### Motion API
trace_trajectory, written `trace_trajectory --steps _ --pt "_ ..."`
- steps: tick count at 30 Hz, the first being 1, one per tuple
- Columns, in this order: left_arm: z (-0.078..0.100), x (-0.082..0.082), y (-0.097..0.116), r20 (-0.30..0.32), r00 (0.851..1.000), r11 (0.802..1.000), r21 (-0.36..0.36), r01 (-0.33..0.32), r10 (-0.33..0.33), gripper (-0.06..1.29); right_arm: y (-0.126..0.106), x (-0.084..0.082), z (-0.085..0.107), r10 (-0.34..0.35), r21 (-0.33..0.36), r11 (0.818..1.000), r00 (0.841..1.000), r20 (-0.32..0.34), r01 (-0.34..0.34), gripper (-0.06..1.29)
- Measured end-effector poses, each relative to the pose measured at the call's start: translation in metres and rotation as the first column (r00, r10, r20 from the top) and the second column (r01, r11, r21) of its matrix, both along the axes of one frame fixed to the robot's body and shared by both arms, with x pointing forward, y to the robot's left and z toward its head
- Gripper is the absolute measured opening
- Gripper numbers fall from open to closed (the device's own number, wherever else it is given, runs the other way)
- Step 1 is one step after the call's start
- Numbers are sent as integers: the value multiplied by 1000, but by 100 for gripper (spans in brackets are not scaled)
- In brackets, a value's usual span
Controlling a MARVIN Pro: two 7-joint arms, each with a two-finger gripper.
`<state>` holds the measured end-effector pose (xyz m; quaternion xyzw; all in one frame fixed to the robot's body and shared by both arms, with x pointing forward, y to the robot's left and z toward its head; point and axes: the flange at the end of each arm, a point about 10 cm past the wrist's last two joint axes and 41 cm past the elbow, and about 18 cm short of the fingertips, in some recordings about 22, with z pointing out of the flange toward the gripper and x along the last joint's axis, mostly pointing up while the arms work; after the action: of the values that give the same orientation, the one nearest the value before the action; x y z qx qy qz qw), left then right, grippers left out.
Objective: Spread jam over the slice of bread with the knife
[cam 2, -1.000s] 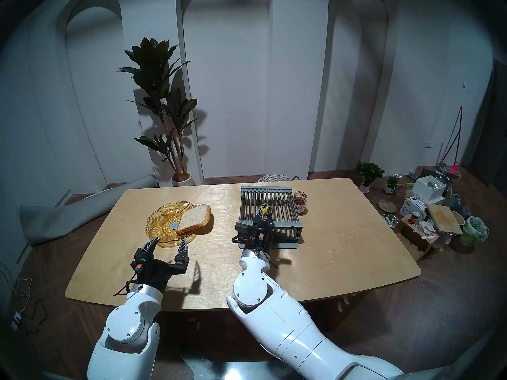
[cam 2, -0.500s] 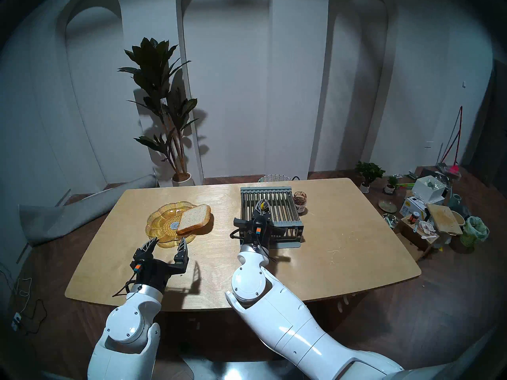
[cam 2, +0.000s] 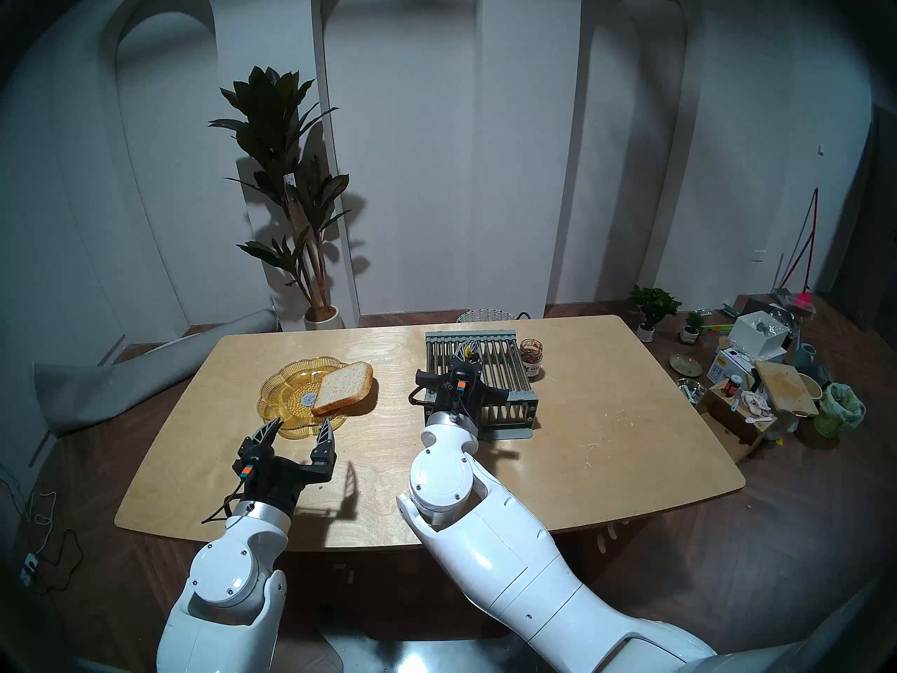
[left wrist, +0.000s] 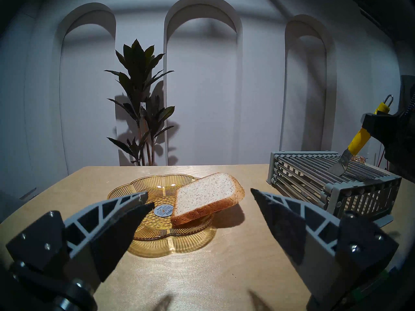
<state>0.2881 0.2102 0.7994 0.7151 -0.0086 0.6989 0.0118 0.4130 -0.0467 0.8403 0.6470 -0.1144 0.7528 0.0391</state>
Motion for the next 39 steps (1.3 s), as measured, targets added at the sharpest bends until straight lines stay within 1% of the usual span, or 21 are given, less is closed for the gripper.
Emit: trace_trajectory --steps 6,13,20,28,33,38,39 --pt "0 0 0 1 1000 1000 0 -2 2 125 0 4 9 -20 -7 1000 998 -65 19 4" --pt "1 1 0 3 1000 1000 -5 -2 2 125 3 8 25 -35 -16 999 994 -99 33 4" --pt "1 1 0 5 1000 1000 -15 -2 2 125 6 9 41 -32 -32 999 994 -102 29 4" --pt "2 2 4 6 1000 1000 -22 -2 2 125 13 7 60 -12 -61 998 993 -113 5 4" --pt "2 2 6 8 1000 1000 -23 0 0 125 14 5 77 -2 -65 998 994 -106 -5 4" --pt "3 3 8 9 1000 1000 -25 5 -5 125 11 5 94 6 -62 998 995 -96 -12 4" --pt "3 3 8 10 1000 1000 -27 7 -7 125 9 4 101 14 -70 997 995 -95 -20 4"
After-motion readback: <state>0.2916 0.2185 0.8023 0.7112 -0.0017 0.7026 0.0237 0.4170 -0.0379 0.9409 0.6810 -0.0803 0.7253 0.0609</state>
